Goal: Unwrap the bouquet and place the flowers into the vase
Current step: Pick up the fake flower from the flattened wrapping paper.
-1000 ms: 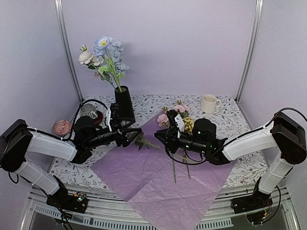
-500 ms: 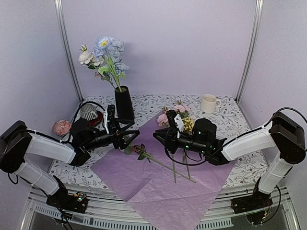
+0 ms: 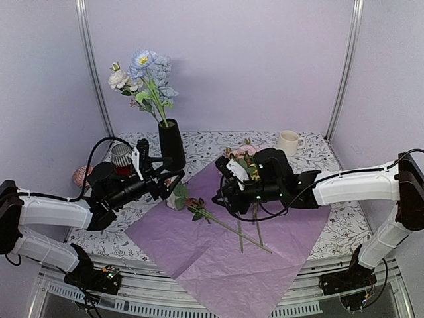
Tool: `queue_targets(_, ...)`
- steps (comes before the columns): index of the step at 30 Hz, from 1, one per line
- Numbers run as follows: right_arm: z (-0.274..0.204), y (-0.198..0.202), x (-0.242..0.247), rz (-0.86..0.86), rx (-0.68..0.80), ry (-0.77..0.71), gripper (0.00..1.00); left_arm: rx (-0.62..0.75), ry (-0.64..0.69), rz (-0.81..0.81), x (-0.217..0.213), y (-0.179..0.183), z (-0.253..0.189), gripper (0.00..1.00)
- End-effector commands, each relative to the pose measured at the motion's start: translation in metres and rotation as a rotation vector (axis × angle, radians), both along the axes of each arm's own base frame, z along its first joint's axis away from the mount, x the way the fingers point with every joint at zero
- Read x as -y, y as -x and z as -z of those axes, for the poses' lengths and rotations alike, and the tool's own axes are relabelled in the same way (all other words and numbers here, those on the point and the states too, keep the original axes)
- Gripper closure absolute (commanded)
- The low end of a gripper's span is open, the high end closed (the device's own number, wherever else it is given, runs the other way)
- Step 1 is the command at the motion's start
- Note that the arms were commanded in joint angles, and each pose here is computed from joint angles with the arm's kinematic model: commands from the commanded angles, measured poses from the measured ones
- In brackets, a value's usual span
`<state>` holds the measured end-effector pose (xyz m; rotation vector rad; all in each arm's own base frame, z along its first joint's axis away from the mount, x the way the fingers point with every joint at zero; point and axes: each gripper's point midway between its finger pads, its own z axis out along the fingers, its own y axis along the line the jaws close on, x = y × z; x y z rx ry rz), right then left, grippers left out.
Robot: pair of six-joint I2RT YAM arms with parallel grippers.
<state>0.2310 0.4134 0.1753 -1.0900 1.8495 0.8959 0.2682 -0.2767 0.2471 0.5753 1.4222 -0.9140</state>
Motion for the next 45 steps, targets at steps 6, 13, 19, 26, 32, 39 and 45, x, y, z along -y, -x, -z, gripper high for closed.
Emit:
queue_targets(6,0.057,0.025,0.052,0.083,-0.282,0.408,0.65,-0.004,-0.041,-0.037,-0.004,0.000,0.008,0.15)
queue_targets(13,0.095,0.021,0.063,0.134,-0.301,0.672,0.63,-0.009,-0.045,-0.033,-0.003,-0.001,0.010,0.15)
queue_targets(19,0.119,0.014,0.050,0.114,-0.318,0.757,0.64,-0.013,-0.056,-0.031,-0.001,-0.002,0.010,0.15)
queue_targets(26,0.141,0.011,0.042,0.091,-0.338,0.808,0.65,-0.013,-0.055,-0.032,-0.001,-0.001,0.009,0.15)
queue_targets(32,0.155,0.017,0.038,0.057,-0.357,0.837,0.70,-0.022,-0.056,-0.024,0.001,-0.002,0.010,0.15)
queue_targets(39,0.143,0.009,0.029,0.082,-0.317,0.795,0.95,-0.027,-0.059,-0.018,0.003,-0.002,0.012,0.15)
queue_targets(45,0.066,-0.017,0.007,0.172,-0.186,0.546,0.97,-0.013,-0.049,-0.032,-0.002,0.001,0.007,0.15)
